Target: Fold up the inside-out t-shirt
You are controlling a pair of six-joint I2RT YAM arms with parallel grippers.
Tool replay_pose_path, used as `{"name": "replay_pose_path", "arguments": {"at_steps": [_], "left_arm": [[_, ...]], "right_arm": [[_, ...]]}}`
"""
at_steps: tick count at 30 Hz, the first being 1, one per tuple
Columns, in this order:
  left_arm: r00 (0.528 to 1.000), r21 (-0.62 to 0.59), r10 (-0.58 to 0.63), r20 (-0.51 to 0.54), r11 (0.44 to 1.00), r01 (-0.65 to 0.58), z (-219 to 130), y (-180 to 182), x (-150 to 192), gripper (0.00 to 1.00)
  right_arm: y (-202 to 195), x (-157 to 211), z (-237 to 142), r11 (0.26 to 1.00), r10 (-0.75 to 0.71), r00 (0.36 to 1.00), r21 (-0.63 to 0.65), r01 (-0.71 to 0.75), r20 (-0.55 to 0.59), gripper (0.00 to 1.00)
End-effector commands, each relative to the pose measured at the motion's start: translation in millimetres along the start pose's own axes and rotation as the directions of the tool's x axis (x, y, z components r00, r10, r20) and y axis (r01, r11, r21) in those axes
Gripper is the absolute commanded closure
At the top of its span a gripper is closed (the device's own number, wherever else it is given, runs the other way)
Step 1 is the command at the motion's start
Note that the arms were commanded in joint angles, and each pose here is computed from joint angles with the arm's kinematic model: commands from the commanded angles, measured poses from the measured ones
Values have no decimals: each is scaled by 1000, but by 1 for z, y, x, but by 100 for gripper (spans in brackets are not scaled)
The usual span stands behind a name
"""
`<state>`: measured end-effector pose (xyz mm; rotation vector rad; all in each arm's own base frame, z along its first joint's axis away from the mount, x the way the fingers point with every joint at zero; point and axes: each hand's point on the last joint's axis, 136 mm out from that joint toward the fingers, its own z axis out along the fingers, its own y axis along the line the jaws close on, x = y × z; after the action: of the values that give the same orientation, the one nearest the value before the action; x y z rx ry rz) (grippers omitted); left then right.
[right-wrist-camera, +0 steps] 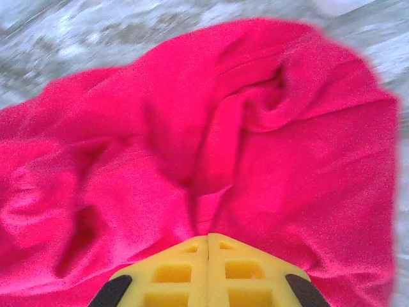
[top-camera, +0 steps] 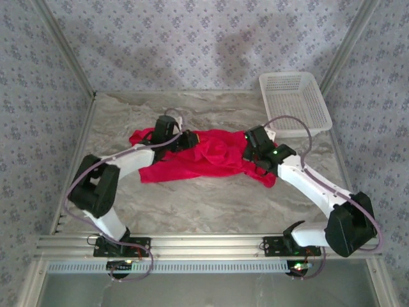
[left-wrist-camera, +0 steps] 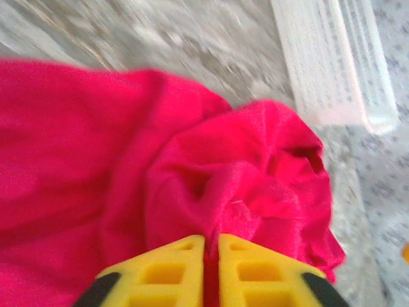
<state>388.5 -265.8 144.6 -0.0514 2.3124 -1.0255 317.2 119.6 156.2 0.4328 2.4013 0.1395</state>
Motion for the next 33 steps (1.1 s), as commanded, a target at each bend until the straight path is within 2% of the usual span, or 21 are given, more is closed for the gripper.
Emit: {"name": "replay_pose_path", "arguments": {"at_steps": [1,3,5,9,11,18,22,27,31,33], "left_arm": [[997,-176,-15,76,984,28,-32,44,-18,73],[994,-182,-57,92,981,73,-42,57,-23,74],[992,-172,-82,97,980,98,-48,65,-25,71],[989,-205,-102,106,971,122,-62,81,-30,69],[985,-234,-124,117,961,149,-74,94,-33,67],[953,-329,-237,189,899,288,-119,151,-49,56],[931,-337,-287,227,873,352,-131,176,-57,52],[904,-298,-355,240,859,417,-129,195,-68,53],[897,-232,-372,240,875,425,-123,187,-73,57],[899,-209,-363,246,886,415,-122,179,-74,59]], "right_arm": [[-34,-19,-19,992,52,988,109,-68,143,100],[-33,-19,-19,993,70,985,82,-83,156,95],[-21,-19,-15,997,67,988,24,-71,136,88],[28,-8,1,988,12,999,-154,-8,30,68],[54,0,7,973,-29,999,-229,22,-25,61],[121,40,40,945,-210,959,-290,150,-191,55],[150,42,56,932,-263,939,-309,189,-220,48],[157,49,84,943,-288,918,-249,221,-274,49],[161,48,88,932,-322,900,-266,246,-296,63],[166,44,84,926,-327,899,-291,243,-291,73]]}}
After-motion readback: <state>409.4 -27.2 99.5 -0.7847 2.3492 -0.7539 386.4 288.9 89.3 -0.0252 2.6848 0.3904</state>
